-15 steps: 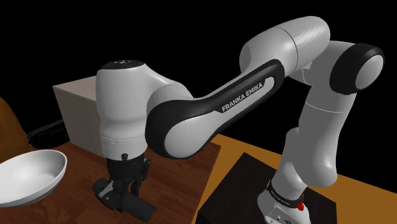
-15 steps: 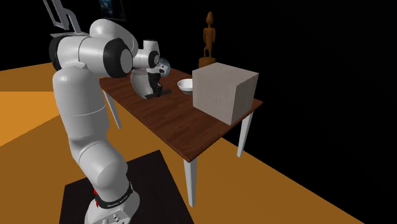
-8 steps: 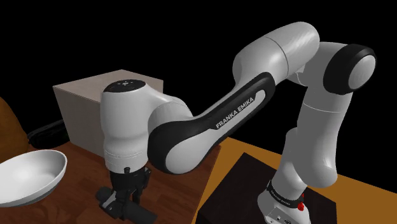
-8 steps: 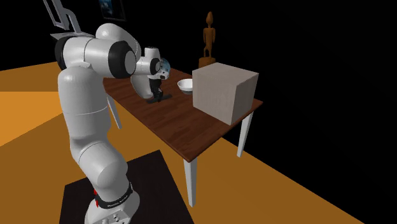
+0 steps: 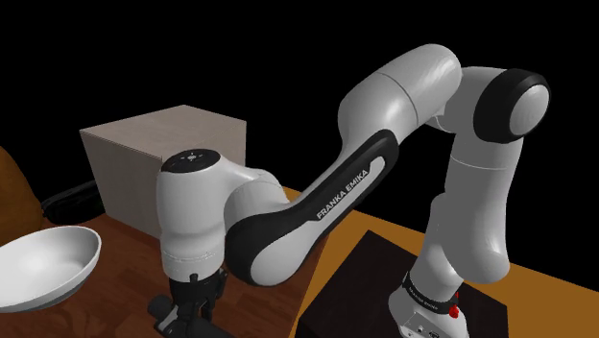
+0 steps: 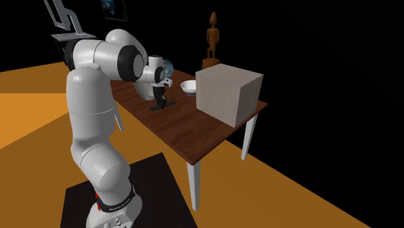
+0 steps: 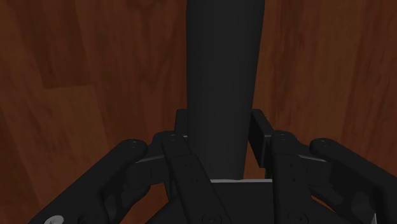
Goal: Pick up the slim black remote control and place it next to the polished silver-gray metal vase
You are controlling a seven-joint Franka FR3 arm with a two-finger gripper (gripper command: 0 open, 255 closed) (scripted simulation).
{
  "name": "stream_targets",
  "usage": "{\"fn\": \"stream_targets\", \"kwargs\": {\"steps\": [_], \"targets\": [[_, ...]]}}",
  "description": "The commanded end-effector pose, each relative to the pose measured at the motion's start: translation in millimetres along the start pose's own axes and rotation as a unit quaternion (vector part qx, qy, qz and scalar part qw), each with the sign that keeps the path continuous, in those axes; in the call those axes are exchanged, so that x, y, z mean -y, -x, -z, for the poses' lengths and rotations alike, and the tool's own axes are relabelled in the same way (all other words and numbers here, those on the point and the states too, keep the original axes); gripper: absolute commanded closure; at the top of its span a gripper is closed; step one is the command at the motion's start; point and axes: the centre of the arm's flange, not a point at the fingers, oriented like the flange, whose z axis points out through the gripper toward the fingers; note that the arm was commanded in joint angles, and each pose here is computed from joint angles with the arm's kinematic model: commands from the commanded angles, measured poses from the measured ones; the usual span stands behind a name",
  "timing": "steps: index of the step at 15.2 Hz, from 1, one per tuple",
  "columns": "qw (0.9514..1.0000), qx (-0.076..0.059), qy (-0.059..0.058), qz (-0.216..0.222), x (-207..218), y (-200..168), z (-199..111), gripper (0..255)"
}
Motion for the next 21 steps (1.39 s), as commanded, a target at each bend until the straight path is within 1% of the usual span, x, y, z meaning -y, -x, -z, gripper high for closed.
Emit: {"fn": "stream_targets", "kwargs": {"steps": [1,2,10,11,16,20,21], "targets": [[1.0000,0.000,0.000,0.000,-1.0,-1.1,-10.9,255],[1.0000,0.000,0.000,0.000,-1.8,-1.2,-20.1,255],[1.0000,0.000,0.000,0.000,-1.8,-1.2,-20.1,255],[1.0000,0.000,0.000,0.000,-1.8,-1.2,-20.1,0],[1.0000,0.000,0.000,0.000,-1.8,-1.2,-20.1,0],[1.0000,0.000,0.000,0.000,-1.8,-1.1,29.9,0],[1.0000,0.000,0.000,0.000,-1.8,-1.1,29.9,0]]}}
